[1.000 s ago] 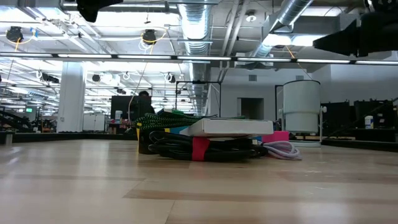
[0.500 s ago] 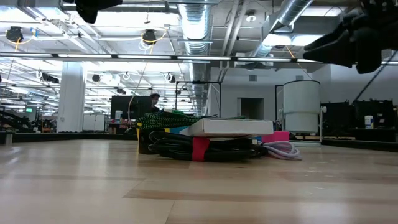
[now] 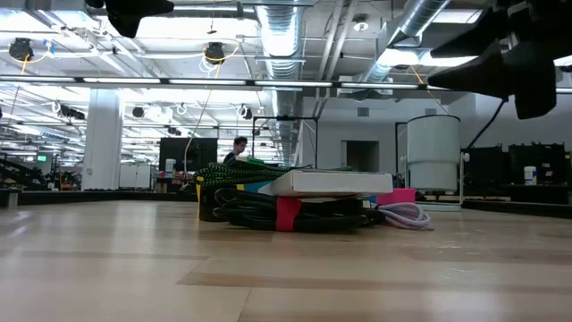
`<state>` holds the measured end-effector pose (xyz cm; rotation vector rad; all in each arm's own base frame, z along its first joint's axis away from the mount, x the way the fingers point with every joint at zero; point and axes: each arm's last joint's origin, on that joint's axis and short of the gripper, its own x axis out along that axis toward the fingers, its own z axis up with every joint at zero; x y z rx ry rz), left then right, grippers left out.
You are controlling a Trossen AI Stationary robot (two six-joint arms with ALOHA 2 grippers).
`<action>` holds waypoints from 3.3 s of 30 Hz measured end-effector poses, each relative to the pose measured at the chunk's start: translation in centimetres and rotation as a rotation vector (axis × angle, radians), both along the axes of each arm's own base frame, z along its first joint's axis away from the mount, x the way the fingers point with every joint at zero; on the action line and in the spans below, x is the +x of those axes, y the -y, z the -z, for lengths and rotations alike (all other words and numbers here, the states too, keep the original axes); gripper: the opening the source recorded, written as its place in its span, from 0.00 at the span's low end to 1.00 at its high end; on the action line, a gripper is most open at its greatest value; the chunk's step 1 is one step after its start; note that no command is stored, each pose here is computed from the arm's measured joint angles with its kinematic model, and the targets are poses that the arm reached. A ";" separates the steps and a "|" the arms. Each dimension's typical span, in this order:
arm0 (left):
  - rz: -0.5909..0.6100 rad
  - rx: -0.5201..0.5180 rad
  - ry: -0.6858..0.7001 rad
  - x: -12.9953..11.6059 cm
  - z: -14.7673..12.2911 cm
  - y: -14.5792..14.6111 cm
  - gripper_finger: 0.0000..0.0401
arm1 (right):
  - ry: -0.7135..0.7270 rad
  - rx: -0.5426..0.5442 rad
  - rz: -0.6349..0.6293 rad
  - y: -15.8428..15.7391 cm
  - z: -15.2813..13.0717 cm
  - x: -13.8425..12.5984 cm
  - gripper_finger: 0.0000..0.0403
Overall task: Pick and place items into bin
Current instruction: Put the white box into the dark blue bin
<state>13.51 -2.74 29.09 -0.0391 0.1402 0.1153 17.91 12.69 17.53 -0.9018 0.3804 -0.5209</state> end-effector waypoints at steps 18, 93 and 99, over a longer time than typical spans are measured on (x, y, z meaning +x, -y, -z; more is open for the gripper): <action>-0.007 -0.044 -0.028 0.0 0.3 0.0 0.41 | -0.178 -0.184 -0.089 -6.6 5.3 3.5 0.68; -0.020 -0.091 -0.068 -0.1 0.8 0.0 0.41 | -0.492 0.047 -0.254 -6.8 7.1 7.9 0.67; -0.020 -0.091 -0.067 -0.1 0.8 0.0 0.41 | -0.492 0.047 -0.254 -6.8 7.1 7.9 0.53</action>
